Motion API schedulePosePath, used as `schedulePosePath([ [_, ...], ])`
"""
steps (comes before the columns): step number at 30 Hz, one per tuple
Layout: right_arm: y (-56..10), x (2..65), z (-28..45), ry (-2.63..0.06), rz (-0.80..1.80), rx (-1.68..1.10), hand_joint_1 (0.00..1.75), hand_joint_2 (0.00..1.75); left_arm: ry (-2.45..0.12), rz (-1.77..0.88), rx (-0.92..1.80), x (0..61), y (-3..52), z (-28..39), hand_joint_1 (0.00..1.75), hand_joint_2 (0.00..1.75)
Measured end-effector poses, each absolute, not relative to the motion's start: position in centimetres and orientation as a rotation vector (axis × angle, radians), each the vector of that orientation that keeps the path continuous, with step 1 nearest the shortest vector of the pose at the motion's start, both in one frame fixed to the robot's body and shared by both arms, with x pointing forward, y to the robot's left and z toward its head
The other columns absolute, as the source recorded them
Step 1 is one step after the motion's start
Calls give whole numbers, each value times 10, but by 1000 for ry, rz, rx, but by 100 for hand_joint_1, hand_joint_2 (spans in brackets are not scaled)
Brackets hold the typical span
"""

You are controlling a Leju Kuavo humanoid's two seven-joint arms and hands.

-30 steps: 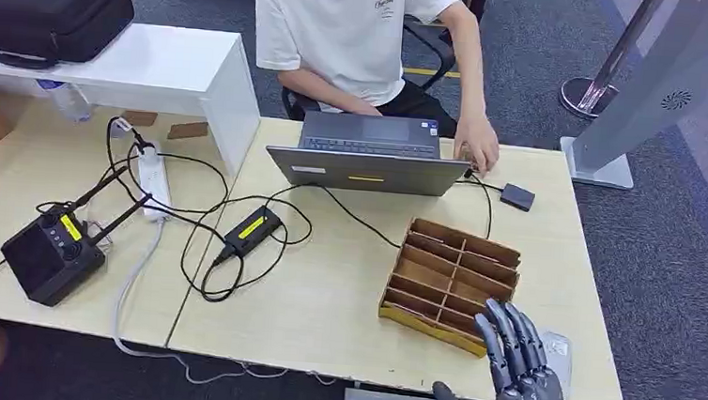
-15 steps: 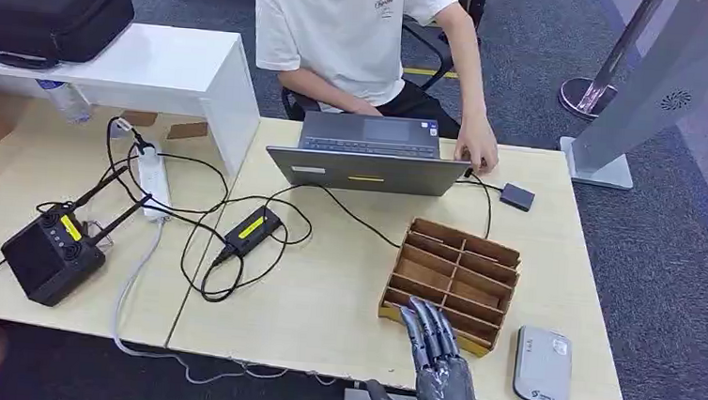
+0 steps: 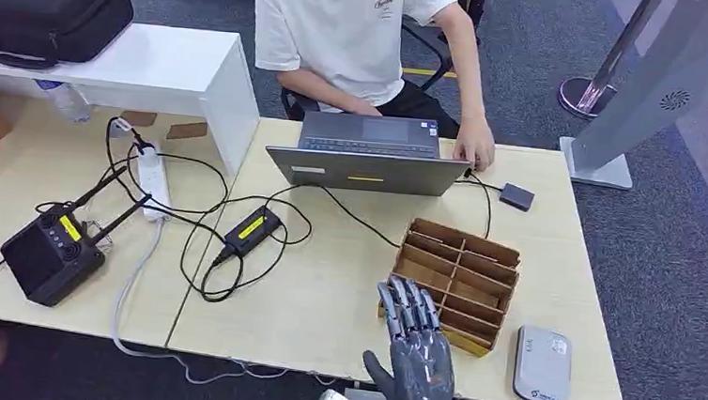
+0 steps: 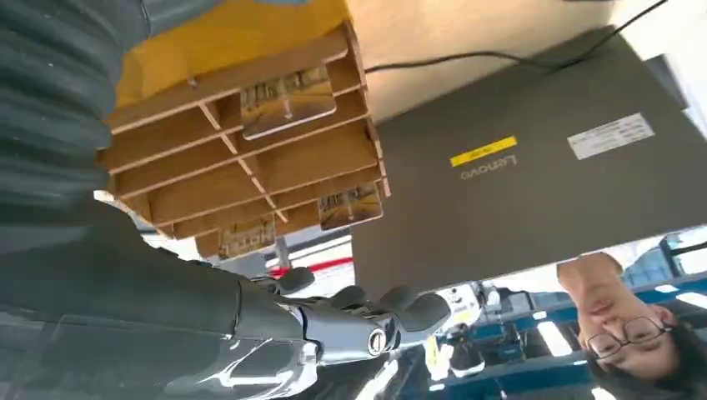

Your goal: Pass the card to the sensor for recognition and then transmit it.

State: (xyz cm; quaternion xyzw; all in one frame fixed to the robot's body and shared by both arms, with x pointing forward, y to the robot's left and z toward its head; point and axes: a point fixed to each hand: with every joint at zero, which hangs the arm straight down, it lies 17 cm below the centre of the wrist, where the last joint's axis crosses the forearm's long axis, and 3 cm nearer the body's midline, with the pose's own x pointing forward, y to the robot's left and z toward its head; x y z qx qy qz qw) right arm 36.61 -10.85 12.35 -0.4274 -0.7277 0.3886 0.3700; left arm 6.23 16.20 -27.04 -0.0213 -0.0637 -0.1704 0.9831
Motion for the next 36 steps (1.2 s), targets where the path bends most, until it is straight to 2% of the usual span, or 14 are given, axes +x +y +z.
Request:
schedulePosePath([
  [21, -107, 406, 94, -1758, 1071, -1128, 0, 175, -127, -392, -45, 62, 162, -270, 0, 175],
  [36, -136, 411, 83, -1686, 1026, -1150, 0, 175, -127, -392, -45, 62, 162, -270, 0, 175],
])
